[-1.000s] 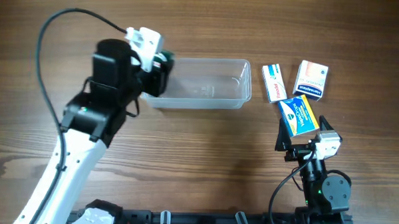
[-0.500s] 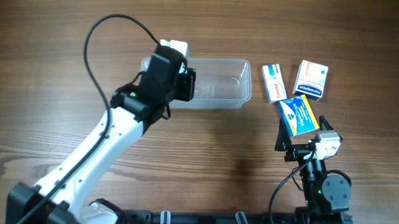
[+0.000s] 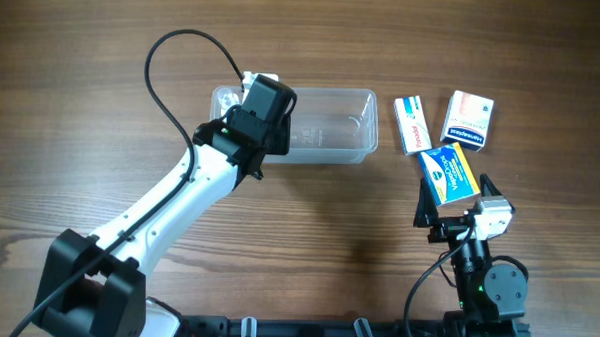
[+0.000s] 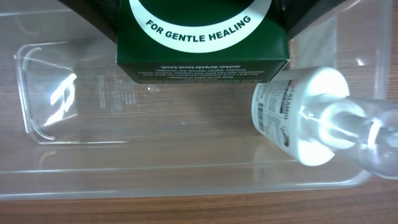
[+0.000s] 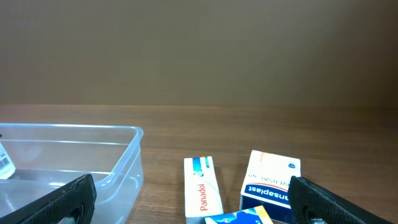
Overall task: Pack container
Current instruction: 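Carry the green box into the container beside the bottle and release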
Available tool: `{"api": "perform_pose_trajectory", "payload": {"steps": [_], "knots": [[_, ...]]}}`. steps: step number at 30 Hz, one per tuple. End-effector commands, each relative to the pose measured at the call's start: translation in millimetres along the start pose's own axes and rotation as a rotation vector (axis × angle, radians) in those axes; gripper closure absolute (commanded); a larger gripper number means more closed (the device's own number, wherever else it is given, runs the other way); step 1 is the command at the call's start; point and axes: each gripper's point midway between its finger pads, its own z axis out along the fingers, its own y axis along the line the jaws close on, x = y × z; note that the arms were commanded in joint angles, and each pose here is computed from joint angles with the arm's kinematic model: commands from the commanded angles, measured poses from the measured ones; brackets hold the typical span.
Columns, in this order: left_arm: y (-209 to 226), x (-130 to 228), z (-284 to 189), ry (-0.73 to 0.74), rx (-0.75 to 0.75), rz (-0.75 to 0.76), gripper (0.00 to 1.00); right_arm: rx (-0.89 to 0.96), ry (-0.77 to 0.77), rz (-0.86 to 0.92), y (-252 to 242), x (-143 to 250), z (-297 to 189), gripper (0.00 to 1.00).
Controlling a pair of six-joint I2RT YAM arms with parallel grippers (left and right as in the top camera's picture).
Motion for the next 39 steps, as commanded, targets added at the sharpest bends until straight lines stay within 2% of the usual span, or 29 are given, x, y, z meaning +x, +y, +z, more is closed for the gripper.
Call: {"api": "perform_pose_trajectory", "payload": {"steps": [1, 8, 28, 29, 31, 34, 36, 39], "knots": [[11.3, -5.0, 8.5, -0.013, -0.069, -0.019, 0.53, -0.016, -0.01, -0.009, 3.1, -2.0, -0.5, 0.0], [20.4, 2.9, 25.9, 0.027, -0.099, -0.026, 0.51, -0.016, -0.01, -0.009, 3.0, -2.0, -0.5, 0.0], [14.4, 7.8, 29.0, 0.053, -0.063, -0.027, 0.5, -0.016, -0.01, -0.009, 3.0, -2.0, -0.5, 0.0], [14.4, 8.3, 29.6, 0.055, -0.063, -0.026, 0.49, -0.017, -0.01, -0.009, 3.1, -2.0, -0.5, 0.0], [14.5, 9.4, 30.8, 0.059, -0.065, -0.023, 0.4, -0.016, -0.009, -0.009, 3.0, -1.8, -0.4, 0.0], [14.6, 10.3, 31.7, 0.063, -0.066, -0.02, 0.36, -0.017, -0.007, -0.009, 3.1, -1.3, -0.3, 0.0], [14.9, 11.1, 31.7, 0.066, -0.067, -0.02, 0.28, -0.016, -0.007, -0.009, 3.0, -1.4, -0.3, 0.0], [15.8, 12.9, 31.5, 0.073, -0.071, -0.018, 0.25, -0.016, -0.005, -0.009, 3.0, -0.8, -0.1, 0.0]]}}
